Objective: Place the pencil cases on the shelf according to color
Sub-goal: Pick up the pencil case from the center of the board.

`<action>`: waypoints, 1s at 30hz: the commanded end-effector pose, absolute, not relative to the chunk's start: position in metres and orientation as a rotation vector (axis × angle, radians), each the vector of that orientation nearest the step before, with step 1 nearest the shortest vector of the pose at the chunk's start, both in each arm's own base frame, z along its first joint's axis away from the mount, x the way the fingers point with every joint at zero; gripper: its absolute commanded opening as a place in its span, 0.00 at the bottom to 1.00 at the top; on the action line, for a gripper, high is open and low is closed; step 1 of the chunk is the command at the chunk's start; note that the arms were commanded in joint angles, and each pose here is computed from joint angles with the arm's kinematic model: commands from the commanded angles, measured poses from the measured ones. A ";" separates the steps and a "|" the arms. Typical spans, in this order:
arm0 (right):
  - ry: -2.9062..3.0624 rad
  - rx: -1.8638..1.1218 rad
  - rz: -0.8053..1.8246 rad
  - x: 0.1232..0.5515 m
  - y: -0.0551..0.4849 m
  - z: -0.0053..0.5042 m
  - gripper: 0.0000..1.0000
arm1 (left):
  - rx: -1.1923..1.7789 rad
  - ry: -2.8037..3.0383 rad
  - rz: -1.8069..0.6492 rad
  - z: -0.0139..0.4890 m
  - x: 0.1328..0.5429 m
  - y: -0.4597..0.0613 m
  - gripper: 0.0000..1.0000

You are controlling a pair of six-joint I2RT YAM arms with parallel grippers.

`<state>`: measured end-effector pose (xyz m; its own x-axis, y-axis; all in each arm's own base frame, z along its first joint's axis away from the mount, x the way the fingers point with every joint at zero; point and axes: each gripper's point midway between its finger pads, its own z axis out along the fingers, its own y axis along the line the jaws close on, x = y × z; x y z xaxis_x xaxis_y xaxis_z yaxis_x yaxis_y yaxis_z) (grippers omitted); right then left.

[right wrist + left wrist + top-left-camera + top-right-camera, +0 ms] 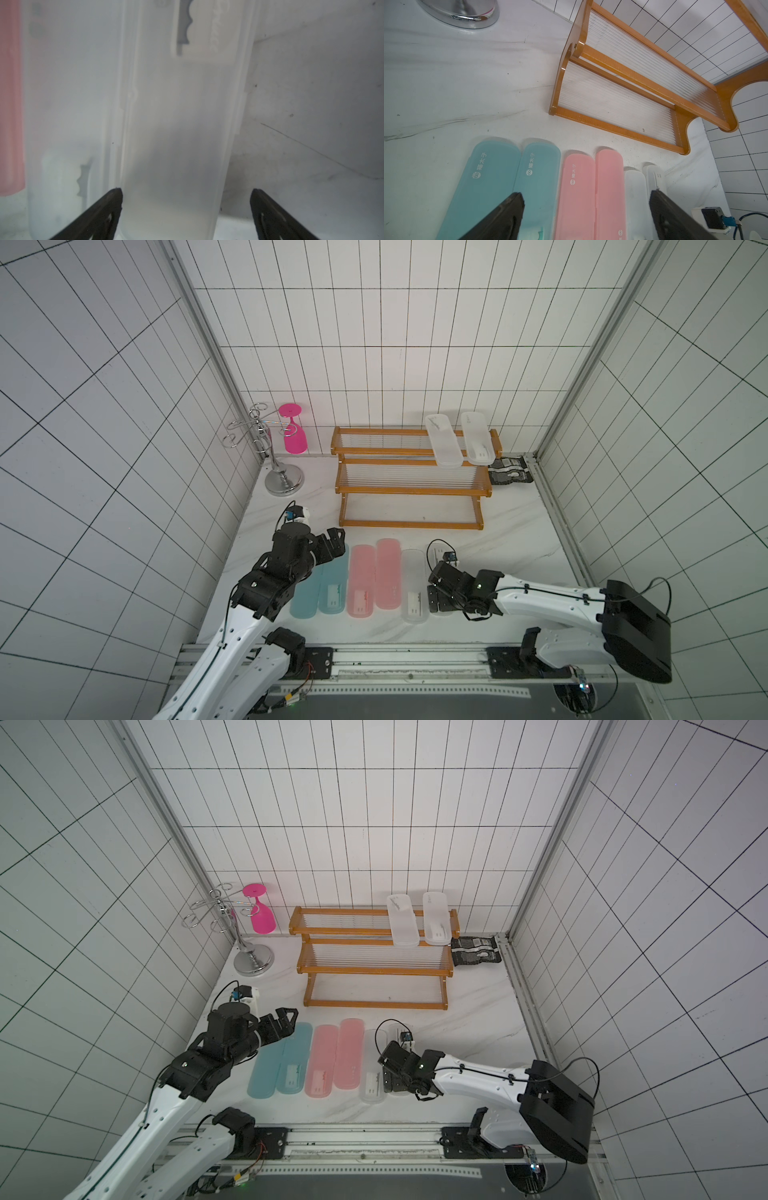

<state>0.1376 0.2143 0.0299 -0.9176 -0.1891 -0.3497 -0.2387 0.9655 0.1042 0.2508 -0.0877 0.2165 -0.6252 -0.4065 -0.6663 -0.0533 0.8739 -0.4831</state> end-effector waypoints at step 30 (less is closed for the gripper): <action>2.624 -0.041 0.261 0.147 0.179 0.100 0.99 | -0.218 2.155 -0.632 0.244 0.251 -0.096 0.98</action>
